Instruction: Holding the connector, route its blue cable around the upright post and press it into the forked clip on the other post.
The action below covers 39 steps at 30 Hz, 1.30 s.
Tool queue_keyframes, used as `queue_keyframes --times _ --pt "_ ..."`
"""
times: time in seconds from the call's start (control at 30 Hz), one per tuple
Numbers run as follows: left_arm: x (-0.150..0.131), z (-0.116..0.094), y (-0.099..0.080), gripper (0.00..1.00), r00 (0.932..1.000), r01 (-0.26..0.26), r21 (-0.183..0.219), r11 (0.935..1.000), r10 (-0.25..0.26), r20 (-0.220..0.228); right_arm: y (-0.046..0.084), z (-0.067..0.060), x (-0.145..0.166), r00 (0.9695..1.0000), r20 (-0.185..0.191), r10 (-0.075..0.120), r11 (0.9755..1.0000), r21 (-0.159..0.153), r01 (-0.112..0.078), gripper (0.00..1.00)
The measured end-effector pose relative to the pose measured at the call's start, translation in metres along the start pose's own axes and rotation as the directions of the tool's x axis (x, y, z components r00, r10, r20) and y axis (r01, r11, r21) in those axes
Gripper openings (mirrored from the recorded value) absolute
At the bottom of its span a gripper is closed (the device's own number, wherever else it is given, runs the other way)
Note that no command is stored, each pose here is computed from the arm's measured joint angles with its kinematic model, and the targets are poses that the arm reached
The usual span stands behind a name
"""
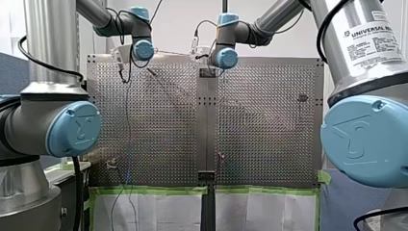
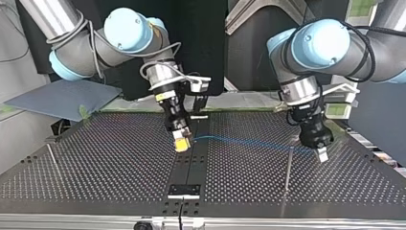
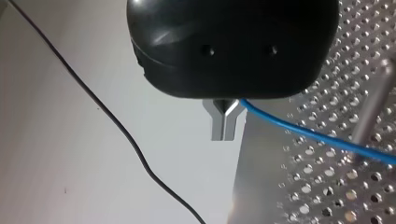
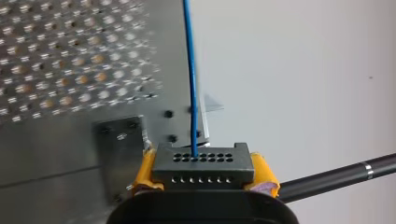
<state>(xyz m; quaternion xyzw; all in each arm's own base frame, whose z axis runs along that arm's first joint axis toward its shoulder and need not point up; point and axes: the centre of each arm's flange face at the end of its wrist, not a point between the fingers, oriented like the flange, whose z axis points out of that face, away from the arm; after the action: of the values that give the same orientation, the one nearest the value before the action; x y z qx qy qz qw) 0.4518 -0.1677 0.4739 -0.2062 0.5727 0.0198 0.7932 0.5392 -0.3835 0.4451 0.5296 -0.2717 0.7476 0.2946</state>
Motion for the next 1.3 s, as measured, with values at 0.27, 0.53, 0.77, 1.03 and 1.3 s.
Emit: queue_keyframes --times 0.27,0.53,0.77,1.03,1.3 --pt "0.003 0.021 0.020 0.00 0.9993 0.038 0.002 0.9993 -0.038 -0.006 -0.002 0.015 0.007 0.9998 -0.022 0.001 0.9999 0.015 0.000 0.02" --pt "0.028 0.053 0.044 0.00 0.9992 0.023 0.000 0.9997 -0.023 -0.033 -0.002 0.022 -0.011 1.0000 0.002 -0.003 0.9998 0.018 0.003 0.02" --pt "0.053 0.074 0.053 0.00 0.9980 0.018 0.027 0.9995 -0.017 -0.061 -0.003 0.029 -0.037 0.9997 0.026 -0.004 0.9996 0.027 0.003 0.02" --pt "0.052 0.089 0.052 0.00 0.9979 0.041 0.084 0.9956 -0.036 -0.054 -0.005 0.034 -0.040 0.9999 0.010 -0.003 0.9994 0.034 0.002 0.02" --pt "0.061 0.098 0.050 0.00 0.9958 0.044 0.123 0.9914 -0.034 -0.085 -0.005 0.042 -0.044 1.0000 0.006 -0.003 0.9994 0.035 0.002 0.02"
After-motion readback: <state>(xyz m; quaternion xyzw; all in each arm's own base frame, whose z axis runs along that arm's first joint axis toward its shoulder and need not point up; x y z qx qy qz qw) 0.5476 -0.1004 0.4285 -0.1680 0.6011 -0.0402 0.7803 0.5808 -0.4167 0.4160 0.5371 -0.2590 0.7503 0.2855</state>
